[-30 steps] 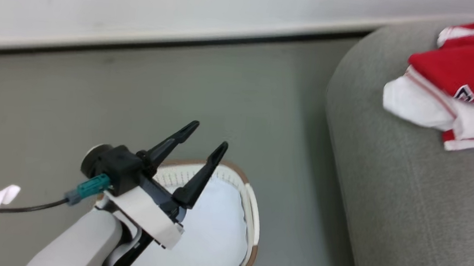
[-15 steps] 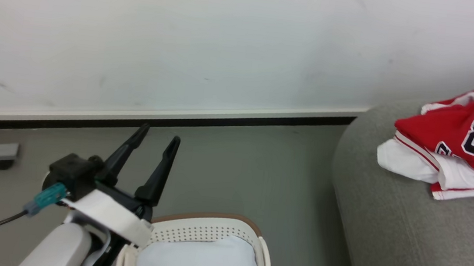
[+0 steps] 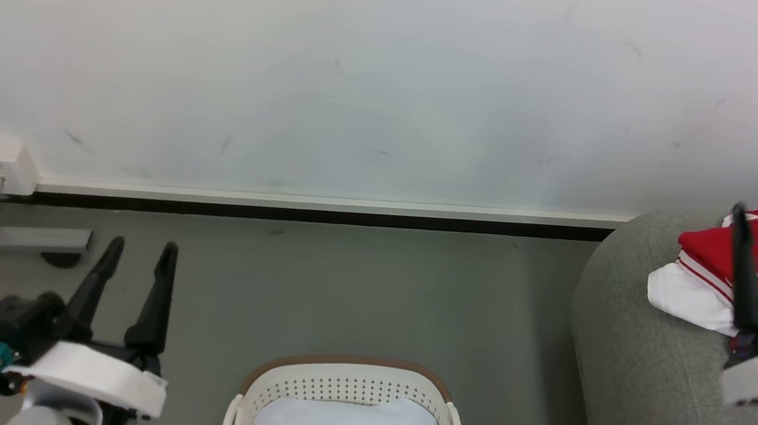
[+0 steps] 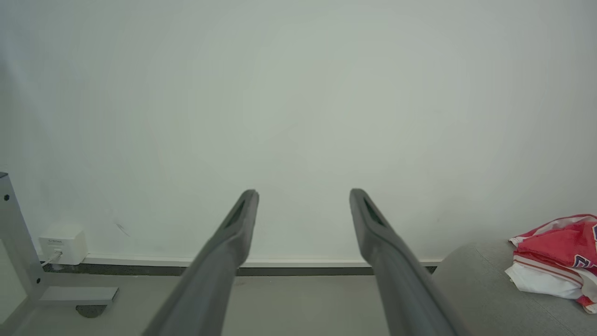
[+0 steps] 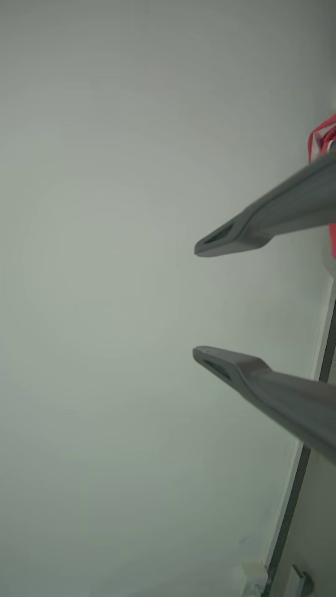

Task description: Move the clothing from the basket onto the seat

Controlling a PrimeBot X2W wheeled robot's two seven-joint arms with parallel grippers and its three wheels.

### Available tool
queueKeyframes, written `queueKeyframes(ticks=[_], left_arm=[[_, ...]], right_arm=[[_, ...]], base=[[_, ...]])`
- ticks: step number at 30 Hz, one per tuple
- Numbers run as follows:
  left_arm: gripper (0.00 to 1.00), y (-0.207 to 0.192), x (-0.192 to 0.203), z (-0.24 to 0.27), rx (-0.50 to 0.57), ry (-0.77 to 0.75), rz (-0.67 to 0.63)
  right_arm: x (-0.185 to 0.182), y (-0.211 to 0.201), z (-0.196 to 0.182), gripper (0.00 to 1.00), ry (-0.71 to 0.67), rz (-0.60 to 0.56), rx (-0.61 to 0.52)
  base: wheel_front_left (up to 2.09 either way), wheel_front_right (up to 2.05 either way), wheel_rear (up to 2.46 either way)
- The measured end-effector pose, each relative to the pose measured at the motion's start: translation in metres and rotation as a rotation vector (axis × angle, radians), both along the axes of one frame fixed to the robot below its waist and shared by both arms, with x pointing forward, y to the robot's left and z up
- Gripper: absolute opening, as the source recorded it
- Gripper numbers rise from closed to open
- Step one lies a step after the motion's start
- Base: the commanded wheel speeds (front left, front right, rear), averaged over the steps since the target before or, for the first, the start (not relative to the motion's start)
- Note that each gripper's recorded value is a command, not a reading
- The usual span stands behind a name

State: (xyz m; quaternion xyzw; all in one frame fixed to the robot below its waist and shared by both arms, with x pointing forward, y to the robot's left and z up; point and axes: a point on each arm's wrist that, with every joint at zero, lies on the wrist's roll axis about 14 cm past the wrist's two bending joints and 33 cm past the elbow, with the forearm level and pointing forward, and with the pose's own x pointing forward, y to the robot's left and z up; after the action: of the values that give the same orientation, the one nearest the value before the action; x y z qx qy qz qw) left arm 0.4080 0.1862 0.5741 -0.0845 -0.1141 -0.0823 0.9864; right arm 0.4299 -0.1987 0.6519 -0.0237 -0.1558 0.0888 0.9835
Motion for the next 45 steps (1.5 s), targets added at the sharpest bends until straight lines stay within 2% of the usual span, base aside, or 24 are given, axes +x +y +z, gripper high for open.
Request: queueKeyframes(ticks=[4, 9, 13, 16, 23, 45], left_arm=[[1.00, 0.011, -0.007, -0.013, 0.015, 0.028, 0.041], [1.00, 0.010, -0.014, -0.029, 0.034, 0.064, 0.048], [1.00, 0.002, -0.016, -0.041, 0.037, 0.092, 0.030], [1.00, -0.008, -0.019, -0.054, 0.033, 0.127, 0.012], [1.00, -0.013, -0.022, -0.056, 0.041, 0.128, 0.015], [1.00, -0.016, -0.024, -0.060, 0.038, 0.137, 0.017]], right_arm=[[-0.014, 0.018, -0.040, 1.00, 0.066, 0.015, 0.088], [-0.032, 0.032, -0.095, 1.00, 0.168, 0.010, 0.132], [-0.044, 0.042, -0.119, 1.00, 0.207, 0.009, 0.179], [-0.051, 0.050, -0.131, 1.00, 0.227, 0.023, 0.157], [-0.059, 0.047, -0.147, 1.00, 0.262, -0.007, 0.171], [-0.059, 0.050, -0.141, 1.00, 0.239, -0.006, 0.187]], base=[[0.00, 0.00, 0.00], [0.00, 0.00, 0.00], [0.00, 0.00, 0.00], [0.00, 0.00, 0.00], [0.00, 0.00, 0.00], [0.00, 0.00, 0.00]])
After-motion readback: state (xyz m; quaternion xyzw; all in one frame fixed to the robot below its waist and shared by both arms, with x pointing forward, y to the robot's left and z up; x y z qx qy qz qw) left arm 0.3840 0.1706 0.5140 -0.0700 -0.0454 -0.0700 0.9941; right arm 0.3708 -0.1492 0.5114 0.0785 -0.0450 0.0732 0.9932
